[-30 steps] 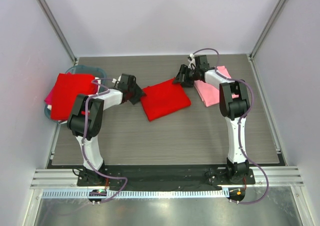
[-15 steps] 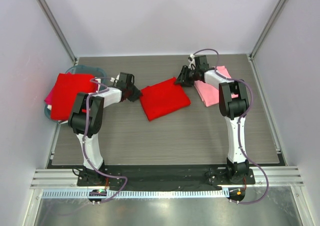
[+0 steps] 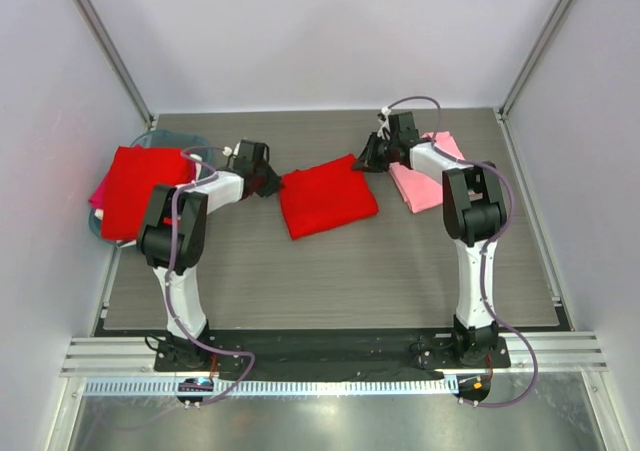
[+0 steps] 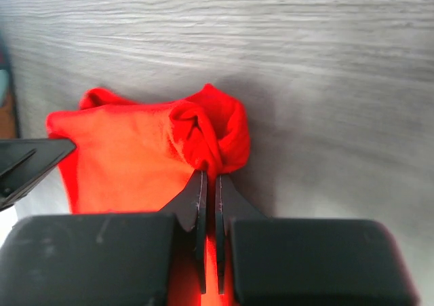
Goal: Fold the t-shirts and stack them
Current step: Neatly place the folded tshirt to the corner
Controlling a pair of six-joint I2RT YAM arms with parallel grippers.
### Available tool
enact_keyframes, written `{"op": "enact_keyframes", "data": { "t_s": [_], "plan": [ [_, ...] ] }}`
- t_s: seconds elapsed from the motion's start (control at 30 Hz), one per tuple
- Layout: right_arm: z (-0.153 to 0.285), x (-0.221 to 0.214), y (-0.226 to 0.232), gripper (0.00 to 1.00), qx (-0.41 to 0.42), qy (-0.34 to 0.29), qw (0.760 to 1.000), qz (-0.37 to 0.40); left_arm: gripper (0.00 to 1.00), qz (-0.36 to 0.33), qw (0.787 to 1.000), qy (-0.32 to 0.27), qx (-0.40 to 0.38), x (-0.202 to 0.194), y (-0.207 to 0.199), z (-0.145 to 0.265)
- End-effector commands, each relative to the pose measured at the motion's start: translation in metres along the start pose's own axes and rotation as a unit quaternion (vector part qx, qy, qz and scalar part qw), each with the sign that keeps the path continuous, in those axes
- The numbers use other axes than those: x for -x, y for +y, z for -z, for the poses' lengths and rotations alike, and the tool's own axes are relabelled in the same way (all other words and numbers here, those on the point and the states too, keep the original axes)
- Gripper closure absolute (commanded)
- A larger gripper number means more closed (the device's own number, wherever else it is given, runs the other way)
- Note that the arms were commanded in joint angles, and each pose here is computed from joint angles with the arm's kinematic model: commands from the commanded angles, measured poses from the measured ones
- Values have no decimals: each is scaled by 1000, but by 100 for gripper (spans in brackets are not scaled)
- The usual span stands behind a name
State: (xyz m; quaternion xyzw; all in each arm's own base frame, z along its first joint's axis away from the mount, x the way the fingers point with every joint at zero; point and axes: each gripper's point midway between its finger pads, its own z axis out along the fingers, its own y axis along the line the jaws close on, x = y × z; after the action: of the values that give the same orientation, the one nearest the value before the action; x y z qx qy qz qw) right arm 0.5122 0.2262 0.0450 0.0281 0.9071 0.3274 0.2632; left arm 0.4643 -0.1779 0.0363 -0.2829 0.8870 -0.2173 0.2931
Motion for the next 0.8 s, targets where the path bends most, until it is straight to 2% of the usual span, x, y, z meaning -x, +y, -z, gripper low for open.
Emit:
{"op": "enact_keyframes", "data": {
  "t_s": [0.0, 0.27, 0.43, 0.6, 0.77],
  "plan": [
    [55, 50, 54, 99, 39, -92, 994, 48, 100, -35, 996, -61, -53, 28, -43, 45],
    [132, 72, 85, 99, 59, -155, 985, 56, 100, -63, 986, -97, -119, 22, -98, 108],
    [189, 84, 80, 99, 48, -207, 976, 40, 100, -69, 978, -104, -168, 11, -141, 143],
    [252, 107, 57, 99, 31, -267, 963, 13, 100, -76, 968, -100, -217, -6, -188, 172],
    [307, 130, -5, 99, -5, -314, 946, -77, 100, -90, 960, -94, -250, -33, -237, 180]
  ]
}}
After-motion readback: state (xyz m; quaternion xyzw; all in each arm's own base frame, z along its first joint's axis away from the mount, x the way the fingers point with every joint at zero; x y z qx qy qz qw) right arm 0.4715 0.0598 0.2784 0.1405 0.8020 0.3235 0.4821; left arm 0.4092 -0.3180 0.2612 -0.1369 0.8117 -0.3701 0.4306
